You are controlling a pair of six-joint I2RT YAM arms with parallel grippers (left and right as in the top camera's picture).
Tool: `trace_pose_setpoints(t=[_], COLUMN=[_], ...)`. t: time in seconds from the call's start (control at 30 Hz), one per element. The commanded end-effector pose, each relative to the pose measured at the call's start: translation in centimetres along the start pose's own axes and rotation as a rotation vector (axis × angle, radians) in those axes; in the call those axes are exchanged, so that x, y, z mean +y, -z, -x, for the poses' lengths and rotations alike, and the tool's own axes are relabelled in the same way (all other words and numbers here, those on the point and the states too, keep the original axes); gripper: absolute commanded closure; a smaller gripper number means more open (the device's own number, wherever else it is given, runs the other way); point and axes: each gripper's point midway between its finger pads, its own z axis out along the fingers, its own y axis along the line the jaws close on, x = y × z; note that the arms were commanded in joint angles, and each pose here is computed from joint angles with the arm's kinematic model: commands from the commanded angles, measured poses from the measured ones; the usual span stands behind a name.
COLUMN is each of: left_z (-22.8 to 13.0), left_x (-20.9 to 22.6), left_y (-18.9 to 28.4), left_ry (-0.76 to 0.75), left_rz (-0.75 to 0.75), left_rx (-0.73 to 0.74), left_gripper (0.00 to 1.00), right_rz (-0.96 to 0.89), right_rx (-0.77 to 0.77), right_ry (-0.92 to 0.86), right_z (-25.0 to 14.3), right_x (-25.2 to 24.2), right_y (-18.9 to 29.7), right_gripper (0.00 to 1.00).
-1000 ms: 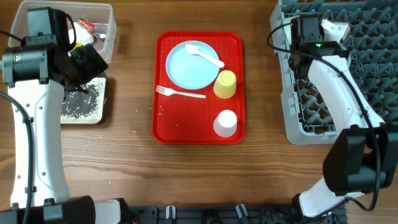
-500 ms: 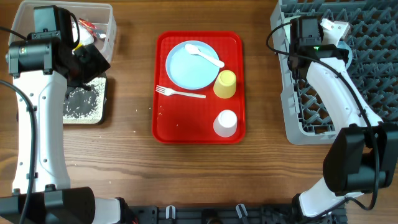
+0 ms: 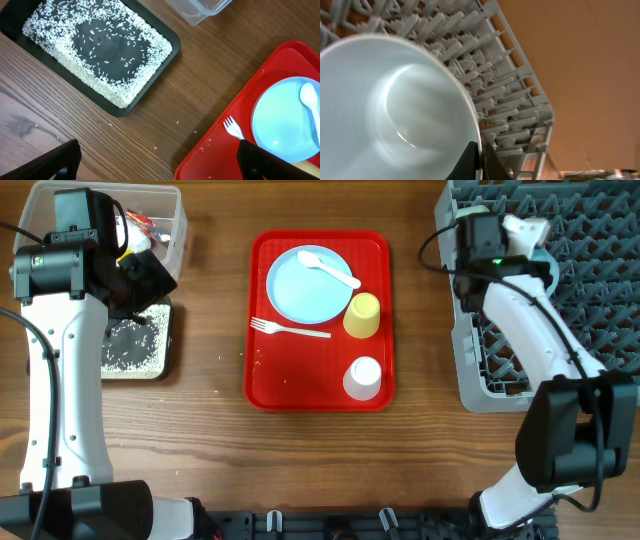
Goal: Sort waste into correct bins and load items into the dishwasher rack
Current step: 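Lower the blue bowl into the dish rack and open the right gripper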
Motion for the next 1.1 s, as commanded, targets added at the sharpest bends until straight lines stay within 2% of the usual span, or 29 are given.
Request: trace_pose_setpoints(t=[0.0,0.17,0.33,0.43,0.7,1.07], left_z=[0.3,0.4,0.4,0.4,0.5,0.7], left_x=[0.1,0.1,0.1,0.0,0.0,-0.1], left_y=[-0.2,-0.2,-0.2,-0.2,-0.2,-0.2], left_ry=[-0.004,-0.003,-0.003,-0.003,-0.003,-0.001], left_rz=[0.006,0.003,0.004,0.003,0.001,-0.004], left_rx=[-0.006,-0.01,-0.01,-0.011,-0.014,-0.022], left_gripper=[0.0,0.0,0.0,0.0,0.0,0.0], right_rz=[-0.001,-0.026,-0.289,-0.329,-0.338,-0.244], right_rx=[0.029,0.038,-0.063,-0.08,-0.091,-0.165], right_ry=[0.091,0.12,0.071,0.105,0.139,0.155], right_z=[-2.2,-3.3,-0.6,0.7,1.9,2.7], right_x=[1.7,1.6,-2.6,-3.0,-3.0,-0.1], right_y=[-0.5,-0.8,-0.1,0.1,0.3,2.8], right_gripper=[0.96,0.96,0.96,0.96,0.96,0.96])
